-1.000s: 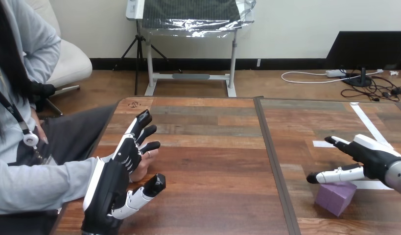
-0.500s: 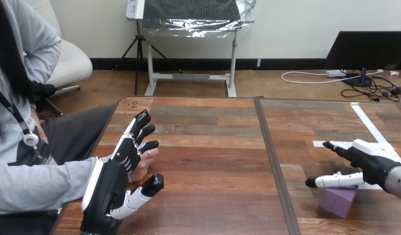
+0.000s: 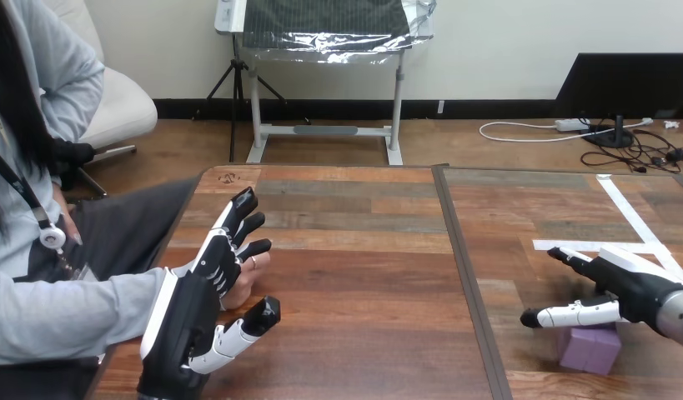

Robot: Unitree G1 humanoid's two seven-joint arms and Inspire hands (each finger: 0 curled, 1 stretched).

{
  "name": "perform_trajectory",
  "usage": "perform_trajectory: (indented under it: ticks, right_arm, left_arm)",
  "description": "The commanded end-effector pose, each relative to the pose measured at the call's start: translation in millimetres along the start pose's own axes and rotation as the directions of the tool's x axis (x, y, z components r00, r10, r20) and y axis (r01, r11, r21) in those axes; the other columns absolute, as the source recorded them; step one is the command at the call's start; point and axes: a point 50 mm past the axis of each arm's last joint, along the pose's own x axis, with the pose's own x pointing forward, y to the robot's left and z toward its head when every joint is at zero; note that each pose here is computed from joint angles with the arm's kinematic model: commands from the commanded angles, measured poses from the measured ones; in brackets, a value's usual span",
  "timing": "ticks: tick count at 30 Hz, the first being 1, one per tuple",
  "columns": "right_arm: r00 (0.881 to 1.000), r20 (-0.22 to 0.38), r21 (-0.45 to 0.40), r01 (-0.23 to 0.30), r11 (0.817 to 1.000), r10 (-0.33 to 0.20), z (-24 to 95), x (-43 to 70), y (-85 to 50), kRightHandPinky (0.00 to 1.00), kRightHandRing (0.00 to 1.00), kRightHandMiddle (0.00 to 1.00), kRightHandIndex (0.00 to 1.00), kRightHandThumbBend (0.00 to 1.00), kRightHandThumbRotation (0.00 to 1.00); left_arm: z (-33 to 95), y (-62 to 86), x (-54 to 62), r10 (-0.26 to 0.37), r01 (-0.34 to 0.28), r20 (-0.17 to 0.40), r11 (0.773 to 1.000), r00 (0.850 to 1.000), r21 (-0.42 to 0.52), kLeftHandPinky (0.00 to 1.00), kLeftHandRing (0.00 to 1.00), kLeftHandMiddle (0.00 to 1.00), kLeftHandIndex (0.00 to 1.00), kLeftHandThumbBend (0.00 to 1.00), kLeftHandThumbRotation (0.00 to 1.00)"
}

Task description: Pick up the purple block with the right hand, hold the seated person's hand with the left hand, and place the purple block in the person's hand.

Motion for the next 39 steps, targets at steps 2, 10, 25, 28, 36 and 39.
perform_trajectory:
  ticks: [2, 10, 25, 28, 36, 39]
  right_arm:
    - [0.995, 0.056, -0.017, 0.081, 0.997, -0.08, 7.8, -4.6, -24.4, 0.94, 1.0, 1.0, 1.0, 1.0, 0.62]
    - [0.994, 0.069, -0.007, 0.083, 0.996, -0.083, 8.7, -6.0, -25.9, 0.94, 1.0, 1.0, 1.0, 1.0, 0.63]
    - [0.991, 0.107, 0.011, 0.083, 0.997, -0.083, 8.7, -12.6, -30.2, 0.94, 1.0, 1.0, 1.0, 1.0, 0.59]
    - [0.991, 0.11, 0.009, 0.08, 0.997, -0.081, 8.3, -14.1, -30.8, 0.94, 1.0, 1.0, 1.0, 1.0, 0.59]
    - [0.99, 0.119, 0.001, 0.072, 0.997, -0.072, 6.9, -18.6, -32.4, 0.94, 1.0, 1.0, 1.0, 1.0, 0.6]
    - [0.99, 0.122, 0.004, 0.07, 0.998, -0.07, 6.3, -20.5, -33.0, 0.94, 1.0, 1.0, 1.0, 1.0, 0.6]
  left_arm:
    - [6.8, 3.3, 21.9, 0.004, -0.005, 0.072, 1.0, 0.997, 0.011, 0.82, 0.92, 0.95, 0.94, 1.0, 0.71]
    - [6.7, 2.6, 22.9, 0.004, -0.005, 0.072, 1.0, 0.997, 0.012, 0.81, 0.91, 0.95, 0.94, 1.0, 0.71]
    - [6.8, 1.0, 24.7, 0.004, -0.005, 0.078, 1.0, 0.997, 0.007, 0.81, 0.91, 0.95, 0.94, 1.0, 0.72]
    - [6.8, 1.3, 24.6, 0.004, -0.005, 0.076, 1.0, 0.997, 0.01, 0.81, 0.91, 0.95, 0.94, 1.0, 0.72]
    - [6.4, 1.5, 24.2, 0.008, -0.009, 0.073, 1.0, 0.997, 0.015, 0.81, 0.91, 0.95, 0.94, 1.0, 0.73]
    - [6.1, 1.2, 24.3, 0.009, -0.01, 0.07, 1.0, 0.998, 0.014, 0.81, 0.91, 0.95, 0.94, 1.0, 0.73]
